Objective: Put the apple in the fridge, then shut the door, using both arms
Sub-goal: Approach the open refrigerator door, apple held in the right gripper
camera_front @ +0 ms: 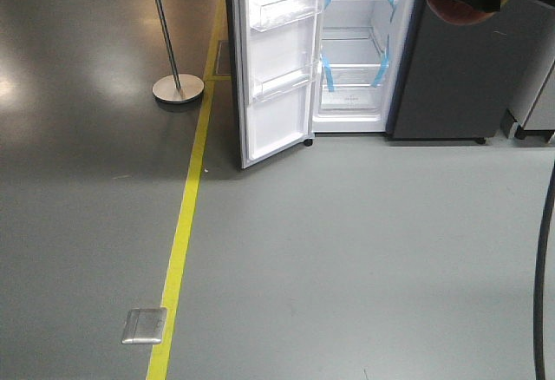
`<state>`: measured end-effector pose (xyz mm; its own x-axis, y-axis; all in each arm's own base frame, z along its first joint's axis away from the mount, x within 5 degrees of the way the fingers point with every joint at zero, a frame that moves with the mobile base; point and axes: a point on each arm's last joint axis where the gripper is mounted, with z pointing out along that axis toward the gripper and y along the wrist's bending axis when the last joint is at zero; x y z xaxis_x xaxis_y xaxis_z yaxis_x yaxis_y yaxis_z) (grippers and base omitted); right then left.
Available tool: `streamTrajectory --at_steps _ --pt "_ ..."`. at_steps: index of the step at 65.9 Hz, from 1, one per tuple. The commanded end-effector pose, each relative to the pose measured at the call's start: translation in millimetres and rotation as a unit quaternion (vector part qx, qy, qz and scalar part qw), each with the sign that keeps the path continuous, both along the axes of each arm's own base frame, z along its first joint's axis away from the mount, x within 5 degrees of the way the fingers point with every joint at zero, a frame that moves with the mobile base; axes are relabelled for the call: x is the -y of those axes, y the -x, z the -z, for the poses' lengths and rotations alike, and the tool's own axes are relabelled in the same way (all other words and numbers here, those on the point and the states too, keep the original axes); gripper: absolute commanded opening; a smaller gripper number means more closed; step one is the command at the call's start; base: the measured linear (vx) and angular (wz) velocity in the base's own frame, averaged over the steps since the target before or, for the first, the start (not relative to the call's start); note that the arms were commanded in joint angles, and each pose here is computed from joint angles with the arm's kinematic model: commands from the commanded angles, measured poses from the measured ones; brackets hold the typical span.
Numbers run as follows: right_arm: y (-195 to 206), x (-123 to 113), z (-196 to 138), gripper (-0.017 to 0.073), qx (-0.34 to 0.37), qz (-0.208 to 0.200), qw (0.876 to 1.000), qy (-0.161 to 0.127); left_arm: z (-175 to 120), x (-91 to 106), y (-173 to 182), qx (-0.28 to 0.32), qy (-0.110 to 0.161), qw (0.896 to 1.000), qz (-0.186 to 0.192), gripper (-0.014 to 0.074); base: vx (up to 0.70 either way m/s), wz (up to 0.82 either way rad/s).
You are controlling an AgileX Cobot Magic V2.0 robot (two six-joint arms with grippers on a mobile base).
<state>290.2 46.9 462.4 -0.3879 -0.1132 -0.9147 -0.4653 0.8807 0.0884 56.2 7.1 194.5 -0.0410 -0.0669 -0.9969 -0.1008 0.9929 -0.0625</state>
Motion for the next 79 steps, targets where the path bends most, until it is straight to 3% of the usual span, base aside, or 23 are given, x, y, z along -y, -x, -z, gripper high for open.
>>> streamTrajectory --at_steps 1,79 --pt "10.1 1.4 -23.9 0.0122 0.056 0.012 0.998 -0.023 -13.5 2.7 1.1 0.048 -0.001 0.999 0.015 -0.0006 0.1 0.01" --pt "10.1 1.4 -23.9 0.0122 0.056 0.012 0.998 -0.023 -13.5 2.7 1.1 0.048 -0.001 0.999 0.015 -0.0006 0.1 0.01"
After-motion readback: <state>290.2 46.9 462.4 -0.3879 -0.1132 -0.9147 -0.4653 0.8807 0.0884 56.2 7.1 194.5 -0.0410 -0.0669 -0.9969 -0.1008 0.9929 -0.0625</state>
